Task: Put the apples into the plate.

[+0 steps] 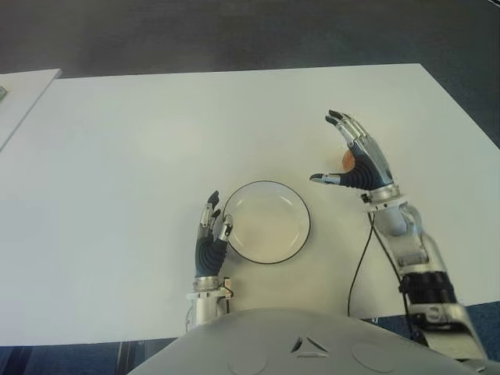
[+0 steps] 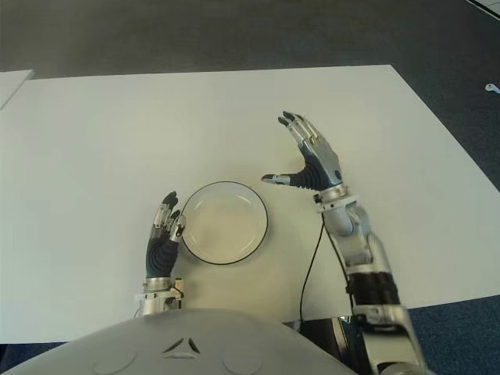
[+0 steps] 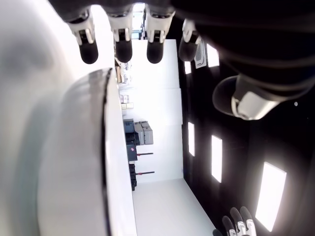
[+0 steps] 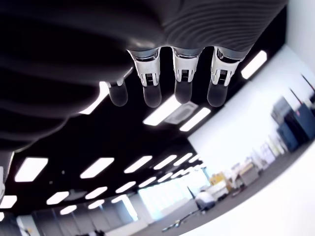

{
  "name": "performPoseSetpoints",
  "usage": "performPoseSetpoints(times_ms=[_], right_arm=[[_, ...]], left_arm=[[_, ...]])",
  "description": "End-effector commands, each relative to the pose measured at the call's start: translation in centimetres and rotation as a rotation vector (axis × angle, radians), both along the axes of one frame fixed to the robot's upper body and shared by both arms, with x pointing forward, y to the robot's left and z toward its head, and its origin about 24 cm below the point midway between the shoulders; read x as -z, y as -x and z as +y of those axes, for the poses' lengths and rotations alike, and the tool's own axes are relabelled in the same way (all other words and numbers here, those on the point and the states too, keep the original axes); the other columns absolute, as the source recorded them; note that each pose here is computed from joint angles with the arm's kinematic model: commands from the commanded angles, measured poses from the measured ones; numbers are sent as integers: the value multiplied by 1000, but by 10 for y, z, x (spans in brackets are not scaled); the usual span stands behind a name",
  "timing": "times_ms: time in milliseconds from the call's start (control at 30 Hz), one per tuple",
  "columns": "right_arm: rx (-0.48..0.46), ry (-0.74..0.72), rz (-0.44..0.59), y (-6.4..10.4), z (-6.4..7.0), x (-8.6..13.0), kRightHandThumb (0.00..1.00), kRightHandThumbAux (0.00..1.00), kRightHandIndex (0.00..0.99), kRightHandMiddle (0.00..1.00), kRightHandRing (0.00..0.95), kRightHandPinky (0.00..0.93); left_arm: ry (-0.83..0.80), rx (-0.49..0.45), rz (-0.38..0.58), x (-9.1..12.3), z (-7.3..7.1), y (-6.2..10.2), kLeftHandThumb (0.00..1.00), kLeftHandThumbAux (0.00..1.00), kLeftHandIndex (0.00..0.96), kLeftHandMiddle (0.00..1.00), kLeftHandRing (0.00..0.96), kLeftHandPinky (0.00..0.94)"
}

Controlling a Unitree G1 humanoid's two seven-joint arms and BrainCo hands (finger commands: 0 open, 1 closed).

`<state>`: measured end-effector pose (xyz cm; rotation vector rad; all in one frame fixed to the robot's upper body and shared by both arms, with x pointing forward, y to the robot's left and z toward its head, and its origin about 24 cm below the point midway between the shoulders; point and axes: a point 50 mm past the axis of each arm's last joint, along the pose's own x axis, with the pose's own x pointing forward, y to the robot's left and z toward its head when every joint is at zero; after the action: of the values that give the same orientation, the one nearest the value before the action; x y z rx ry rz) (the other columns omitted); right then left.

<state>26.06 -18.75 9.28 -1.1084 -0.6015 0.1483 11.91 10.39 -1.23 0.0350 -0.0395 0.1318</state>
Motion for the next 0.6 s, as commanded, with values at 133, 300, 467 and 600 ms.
performPoseSetpoints(times_ms=[133, 300, 467, 600], right_arm=[[-19, 276, -91, -13, 0, 0, 311, 406, 0, 0, 0, 0], [-19, 397, -101, -19, -2, -4, 319, 339, 0, 0, 0, 0], [-1, 559, -60, -37, -12, -7, 294, 239, 0, 0, 0, 0], [17, 605, -25, -50, -21, -3, 277, 201, 0, 0, 0, 0]], left_arm=[[47, -17, -19, -3, -8, -1, 0, 438, 0, 0, 0, 0], [58, -23, -21, -2, -7, -3, 0, 446, 0, 0, 0, 0], [76, -23, -30, -1, -7, -4, 0, 463, 0, 1, 0, 0], [85, -20, -29, -1, -7, -3, 0, 469, 0, 3, 0, 0]])
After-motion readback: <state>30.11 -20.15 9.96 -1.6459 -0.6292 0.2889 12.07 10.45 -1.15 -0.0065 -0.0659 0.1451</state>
